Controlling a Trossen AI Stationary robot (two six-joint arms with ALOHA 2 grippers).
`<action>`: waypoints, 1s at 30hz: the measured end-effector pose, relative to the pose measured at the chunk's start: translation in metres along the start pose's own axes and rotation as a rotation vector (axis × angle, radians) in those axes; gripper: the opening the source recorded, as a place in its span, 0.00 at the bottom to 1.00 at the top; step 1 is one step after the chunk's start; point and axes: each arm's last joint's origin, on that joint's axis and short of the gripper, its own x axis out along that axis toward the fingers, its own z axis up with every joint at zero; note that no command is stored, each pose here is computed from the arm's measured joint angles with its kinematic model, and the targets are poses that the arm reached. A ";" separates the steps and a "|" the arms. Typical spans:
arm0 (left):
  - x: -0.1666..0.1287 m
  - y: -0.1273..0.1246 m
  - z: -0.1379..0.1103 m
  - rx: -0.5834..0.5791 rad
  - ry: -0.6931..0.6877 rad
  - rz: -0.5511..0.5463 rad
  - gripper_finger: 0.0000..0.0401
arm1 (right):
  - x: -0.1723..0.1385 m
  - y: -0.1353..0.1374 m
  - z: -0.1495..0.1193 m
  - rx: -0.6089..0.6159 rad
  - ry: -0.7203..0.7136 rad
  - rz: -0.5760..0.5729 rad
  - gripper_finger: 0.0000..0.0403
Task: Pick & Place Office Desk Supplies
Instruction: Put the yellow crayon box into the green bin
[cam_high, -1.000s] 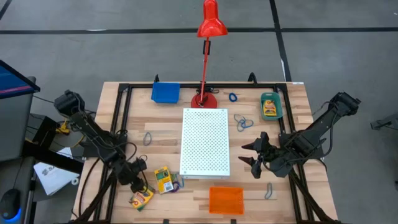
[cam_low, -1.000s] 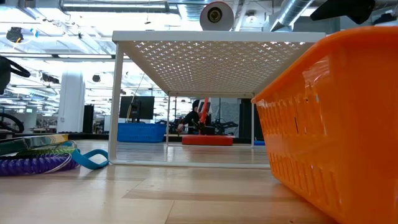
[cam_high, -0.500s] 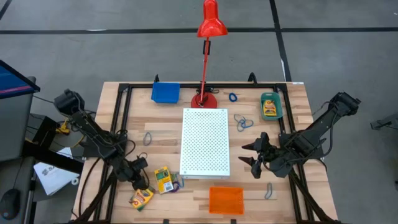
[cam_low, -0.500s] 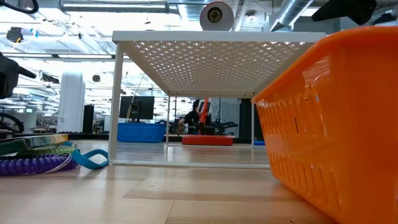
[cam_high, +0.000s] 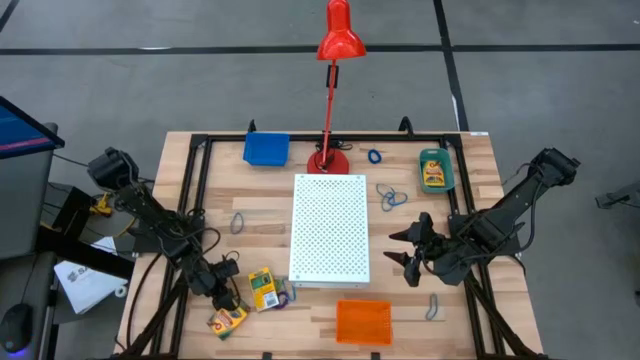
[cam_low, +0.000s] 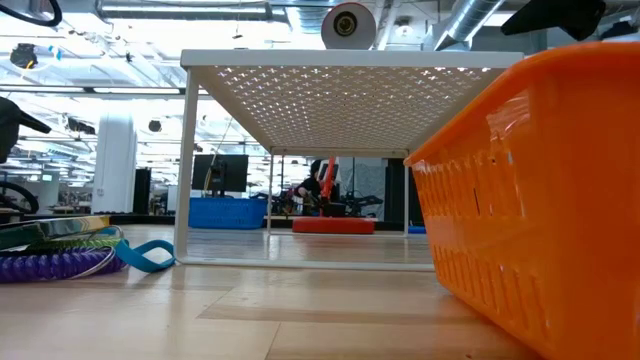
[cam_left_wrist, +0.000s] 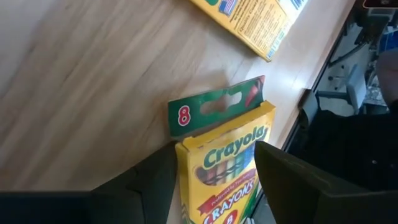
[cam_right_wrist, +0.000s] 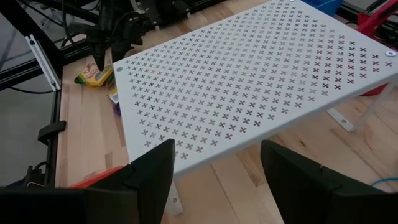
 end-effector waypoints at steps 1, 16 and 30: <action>0.000 0.000 0.000 0.002 0.000 0.000 0.52 | 0.000 0.000 0.000 0.000 0.000 0.000 0.58; 0.000 0.000 0.000 0.007 0.000 -0.003 0.18 | 0.000 0.000 0.000 0.000 0.000 0.000 0.58; -0.001 -0.014 0.000 0.058 -0.022 -0.143 0.07 | 0.000 0.000 0.000 0.001 0.000 0.000 0.58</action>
